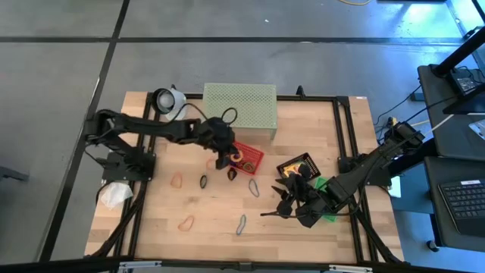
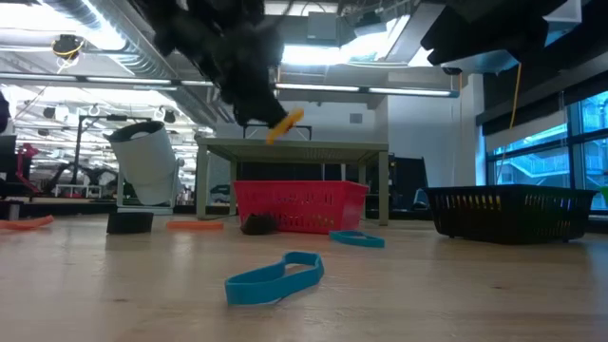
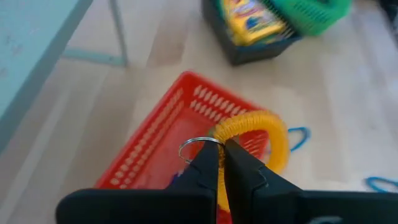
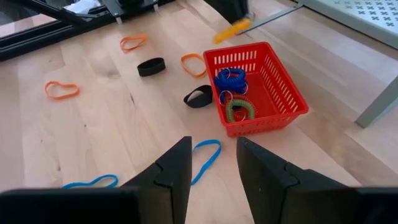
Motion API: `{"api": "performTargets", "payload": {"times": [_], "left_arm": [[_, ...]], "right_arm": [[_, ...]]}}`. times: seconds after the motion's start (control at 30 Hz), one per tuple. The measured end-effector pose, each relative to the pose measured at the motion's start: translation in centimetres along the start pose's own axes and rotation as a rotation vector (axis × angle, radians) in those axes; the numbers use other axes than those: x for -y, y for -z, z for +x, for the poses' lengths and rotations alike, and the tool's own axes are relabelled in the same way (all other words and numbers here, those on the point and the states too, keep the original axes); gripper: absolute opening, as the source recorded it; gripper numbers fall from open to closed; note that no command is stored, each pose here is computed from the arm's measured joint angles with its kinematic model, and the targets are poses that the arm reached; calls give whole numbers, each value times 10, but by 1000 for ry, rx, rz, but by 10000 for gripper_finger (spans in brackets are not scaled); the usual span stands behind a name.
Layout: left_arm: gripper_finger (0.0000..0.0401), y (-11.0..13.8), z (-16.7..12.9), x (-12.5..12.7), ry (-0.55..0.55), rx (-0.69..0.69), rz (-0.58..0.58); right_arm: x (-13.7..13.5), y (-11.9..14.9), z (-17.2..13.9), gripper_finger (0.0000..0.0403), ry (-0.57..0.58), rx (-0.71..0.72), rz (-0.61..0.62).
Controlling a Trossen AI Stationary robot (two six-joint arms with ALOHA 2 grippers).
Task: Pick & Place Office Desk Supplies
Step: Put the yellow spring keychain into the red bin
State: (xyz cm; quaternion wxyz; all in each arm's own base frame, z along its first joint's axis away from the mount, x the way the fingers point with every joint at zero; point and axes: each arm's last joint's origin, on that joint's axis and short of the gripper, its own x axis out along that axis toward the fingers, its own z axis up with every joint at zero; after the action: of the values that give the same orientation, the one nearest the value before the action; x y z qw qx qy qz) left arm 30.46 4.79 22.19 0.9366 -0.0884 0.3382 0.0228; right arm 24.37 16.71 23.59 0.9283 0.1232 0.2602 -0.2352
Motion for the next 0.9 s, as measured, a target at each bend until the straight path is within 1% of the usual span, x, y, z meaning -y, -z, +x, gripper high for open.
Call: {"api": "performTargets", "payload": {"times": [0.23, 0.4, 0.53, 0.63, 0.73, 0.9], "left_arm": [[3, 1, 19, -19, -38, -71, 7], [3, -1, 29, -20, -38, -110, 24], [3, 2, 36, -17, -73, -183, 44], [3, 4, 38, -13, -100, -214, 70], [3, 5, 38, -7, -131, -224, 92], [3, 7, 40, 1, -128, -233, 121]], "right_arm": [[-1, -1, 0, 127, -6, 6, 10], [-1, -1, 0, 127, -9, 11, 16], [-1, -1, 0, 127, -10, 10, 16], [-2, -1, 0, 127, -21, -6, 16], [-2, -1, 0, 127, -22, -9, 15], [-2, -1, 0, 127, -23, -9, 13]]}}
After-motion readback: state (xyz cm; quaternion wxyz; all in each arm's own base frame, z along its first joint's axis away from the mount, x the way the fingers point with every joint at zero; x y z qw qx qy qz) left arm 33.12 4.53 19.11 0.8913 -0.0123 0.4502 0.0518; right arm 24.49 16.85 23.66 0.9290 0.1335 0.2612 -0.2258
